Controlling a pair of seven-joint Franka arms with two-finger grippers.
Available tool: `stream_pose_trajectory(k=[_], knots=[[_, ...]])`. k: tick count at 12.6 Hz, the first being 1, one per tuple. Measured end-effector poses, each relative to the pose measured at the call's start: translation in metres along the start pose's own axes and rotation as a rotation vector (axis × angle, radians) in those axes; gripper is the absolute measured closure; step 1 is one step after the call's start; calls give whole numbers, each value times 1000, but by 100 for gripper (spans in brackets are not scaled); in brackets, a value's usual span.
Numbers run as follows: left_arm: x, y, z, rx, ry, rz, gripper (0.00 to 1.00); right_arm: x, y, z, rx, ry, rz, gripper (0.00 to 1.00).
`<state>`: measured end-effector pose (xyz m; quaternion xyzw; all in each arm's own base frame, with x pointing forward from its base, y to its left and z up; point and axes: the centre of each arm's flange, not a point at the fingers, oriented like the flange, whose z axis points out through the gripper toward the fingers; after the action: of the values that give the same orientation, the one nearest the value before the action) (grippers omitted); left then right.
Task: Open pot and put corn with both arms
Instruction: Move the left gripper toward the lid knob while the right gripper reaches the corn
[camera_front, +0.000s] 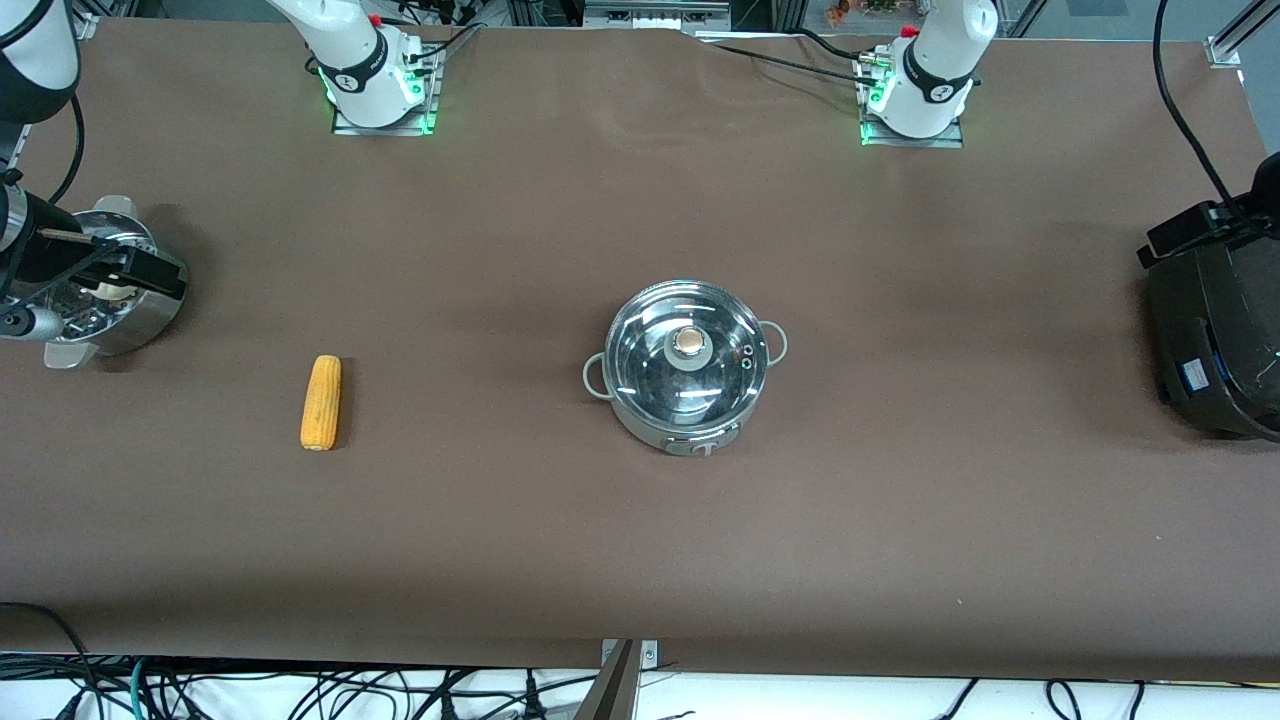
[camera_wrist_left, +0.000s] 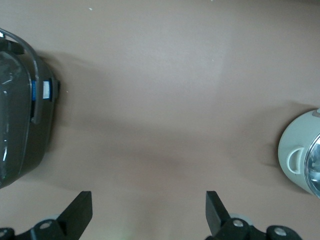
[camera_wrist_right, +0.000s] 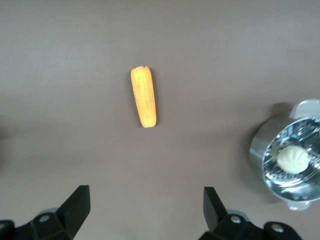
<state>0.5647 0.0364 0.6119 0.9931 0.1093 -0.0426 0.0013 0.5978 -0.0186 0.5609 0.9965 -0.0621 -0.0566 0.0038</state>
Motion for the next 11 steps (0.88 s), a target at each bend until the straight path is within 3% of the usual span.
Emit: stream_pose_trajectory(k=[4,6,8,11], knots=[[1,31,29,12,-62,54,0,5,10,21,12,-46,23,0],[7,55,39,1,-44,59,0,10,13,33,10,-65,38,0],[11,98,49,-15,-5,-13,0,20,21,50,9,-76,54,0],[3,173,69,-63,6,-126,0,37,23,78,7,-44,60,0]])
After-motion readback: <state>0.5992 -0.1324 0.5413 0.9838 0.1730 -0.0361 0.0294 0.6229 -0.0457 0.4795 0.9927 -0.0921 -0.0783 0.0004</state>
